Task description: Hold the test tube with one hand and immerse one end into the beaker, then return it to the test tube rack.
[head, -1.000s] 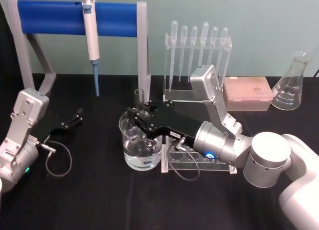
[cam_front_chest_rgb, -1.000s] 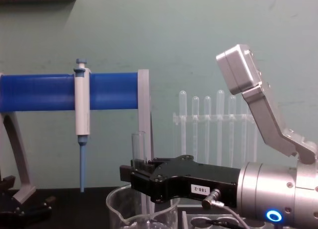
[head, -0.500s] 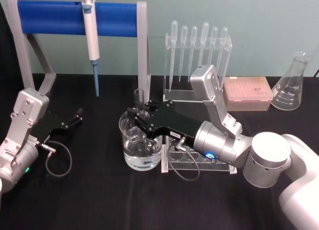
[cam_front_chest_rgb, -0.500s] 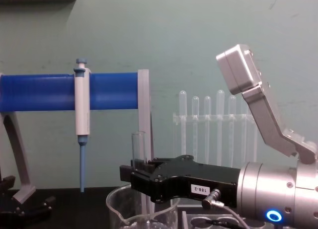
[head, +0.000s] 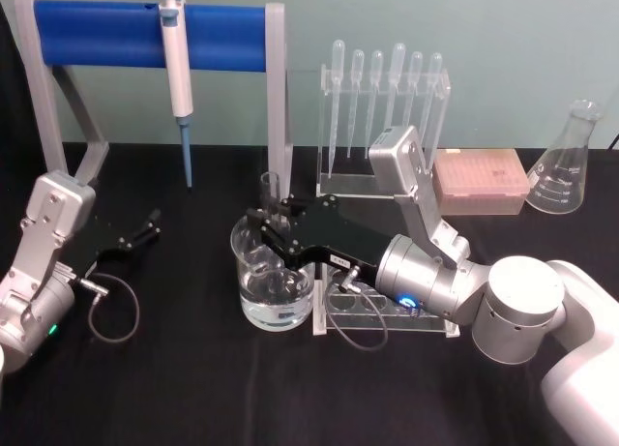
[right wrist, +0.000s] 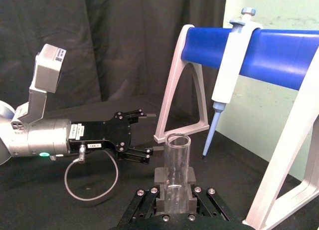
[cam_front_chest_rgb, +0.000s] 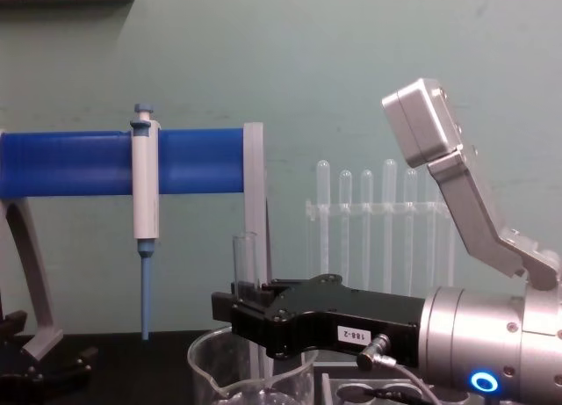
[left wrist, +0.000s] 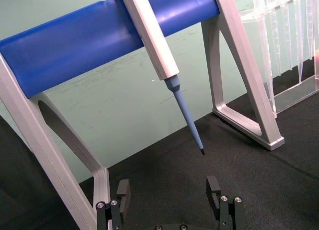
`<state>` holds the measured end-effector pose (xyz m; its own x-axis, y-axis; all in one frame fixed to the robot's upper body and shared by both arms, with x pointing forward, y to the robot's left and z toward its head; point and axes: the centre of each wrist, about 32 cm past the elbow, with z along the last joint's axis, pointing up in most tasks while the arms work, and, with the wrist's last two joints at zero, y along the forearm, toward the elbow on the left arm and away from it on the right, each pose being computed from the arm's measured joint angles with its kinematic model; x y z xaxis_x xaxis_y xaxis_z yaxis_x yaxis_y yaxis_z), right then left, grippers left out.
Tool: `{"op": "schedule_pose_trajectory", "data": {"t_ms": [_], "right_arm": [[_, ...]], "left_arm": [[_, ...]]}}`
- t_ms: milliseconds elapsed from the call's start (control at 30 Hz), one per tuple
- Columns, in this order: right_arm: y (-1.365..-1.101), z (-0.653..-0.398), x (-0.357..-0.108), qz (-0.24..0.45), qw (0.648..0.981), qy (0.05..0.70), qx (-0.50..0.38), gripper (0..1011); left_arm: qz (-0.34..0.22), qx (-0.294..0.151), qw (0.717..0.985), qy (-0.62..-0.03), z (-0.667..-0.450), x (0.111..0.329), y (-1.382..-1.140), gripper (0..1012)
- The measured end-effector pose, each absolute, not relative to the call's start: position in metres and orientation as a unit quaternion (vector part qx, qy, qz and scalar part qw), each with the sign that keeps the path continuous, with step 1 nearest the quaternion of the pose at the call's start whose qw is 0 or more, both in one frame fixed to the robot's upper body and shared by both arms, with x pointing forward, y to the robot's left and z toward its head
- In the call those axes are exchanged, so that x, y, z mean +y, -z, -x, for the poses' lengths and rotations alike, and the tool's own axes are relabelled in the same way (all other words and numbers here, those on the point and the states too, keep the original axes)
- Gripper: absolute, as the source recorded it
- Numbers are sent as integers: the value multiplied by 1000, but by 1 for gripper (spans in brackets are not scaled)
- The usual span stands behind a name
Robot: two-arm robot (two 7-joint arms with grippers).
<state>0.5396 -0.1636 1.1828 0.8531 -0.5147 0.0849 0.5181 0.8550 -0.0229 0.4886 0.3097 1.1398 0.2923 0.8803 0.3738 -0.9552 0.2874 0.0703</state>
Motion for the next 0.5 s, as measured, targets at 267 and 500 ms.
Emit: {"op": "schedule_pose_trajectory", "data": {"t_ms": [267,500], "right_arm": [[-1183,-540,-164,22,962,268,-38,229],[-1183,-540,-164,22,962,268,-38,229]], "left_arm": [[-142,-132,791,-580,-489,310,-1140,1000],[-141,-132,791,-580,-489,310,-1140,1000]]}}
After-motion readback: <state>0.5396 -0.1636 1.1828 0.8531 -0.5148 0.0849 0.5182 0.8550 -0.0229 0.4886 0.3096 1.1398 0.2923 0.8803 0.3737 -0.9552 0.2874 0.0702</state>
